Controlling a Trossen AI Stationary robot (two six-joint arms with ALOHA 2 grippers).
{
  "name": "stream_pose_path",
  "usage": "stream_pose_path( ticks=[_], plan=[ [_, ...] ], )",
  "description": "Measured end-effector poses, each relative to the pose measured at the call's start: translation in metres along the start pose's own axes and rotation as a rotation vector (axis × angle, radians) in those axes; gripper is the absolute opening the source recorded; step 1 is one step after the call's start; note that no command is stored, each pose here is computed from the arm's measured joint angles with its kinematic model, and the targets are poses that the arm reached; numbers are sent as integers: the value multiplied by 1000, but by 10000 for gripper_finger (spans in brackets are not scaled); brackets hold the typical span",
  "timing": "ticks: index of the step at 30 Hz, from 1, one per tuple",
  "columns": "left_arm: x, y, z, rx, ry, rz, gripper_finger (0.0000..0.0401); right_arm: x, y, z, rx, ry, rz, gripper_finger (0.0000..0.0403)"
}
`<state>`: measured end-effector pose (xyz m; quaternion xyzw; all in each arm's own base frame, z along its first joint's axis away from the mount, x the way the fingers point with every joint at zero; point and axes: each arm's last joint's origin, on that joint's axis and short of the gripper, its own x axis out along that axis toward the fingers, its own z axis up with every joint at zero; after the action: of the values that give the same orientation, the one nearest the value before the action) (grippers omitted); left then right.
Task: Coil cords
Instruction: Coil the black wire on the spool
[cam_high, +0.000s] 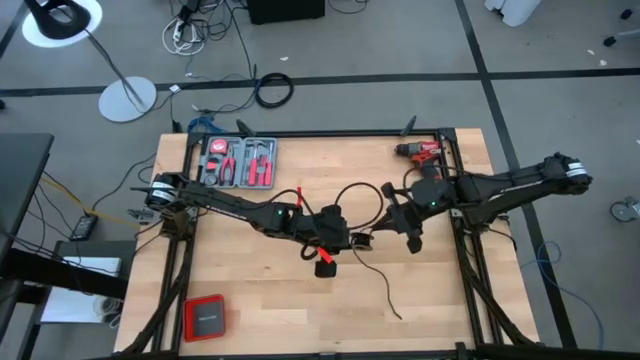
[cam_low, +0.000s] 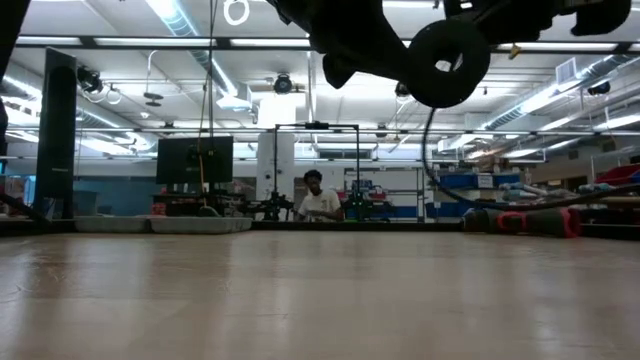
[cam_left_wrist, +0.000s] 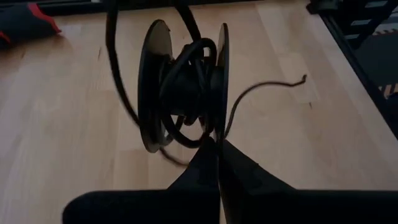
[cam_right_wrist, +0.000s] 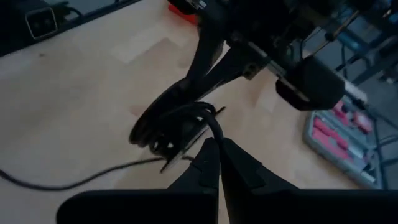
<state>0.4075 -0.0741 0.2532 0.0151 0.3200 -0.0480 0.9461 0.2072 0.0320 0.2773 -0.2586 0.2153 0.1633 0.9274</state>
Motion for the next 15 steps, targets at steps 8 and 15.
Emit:
stream_pose_path(
  ticks=[8,15],
  plan=[
    [0,-1,2,4,-15,-42,0,17,-12,2,-103,-67,-28,2],
    [0,-1,3,45,-28,-53,0,34,-20,-3,-80,-119,16,6]
  ],
)
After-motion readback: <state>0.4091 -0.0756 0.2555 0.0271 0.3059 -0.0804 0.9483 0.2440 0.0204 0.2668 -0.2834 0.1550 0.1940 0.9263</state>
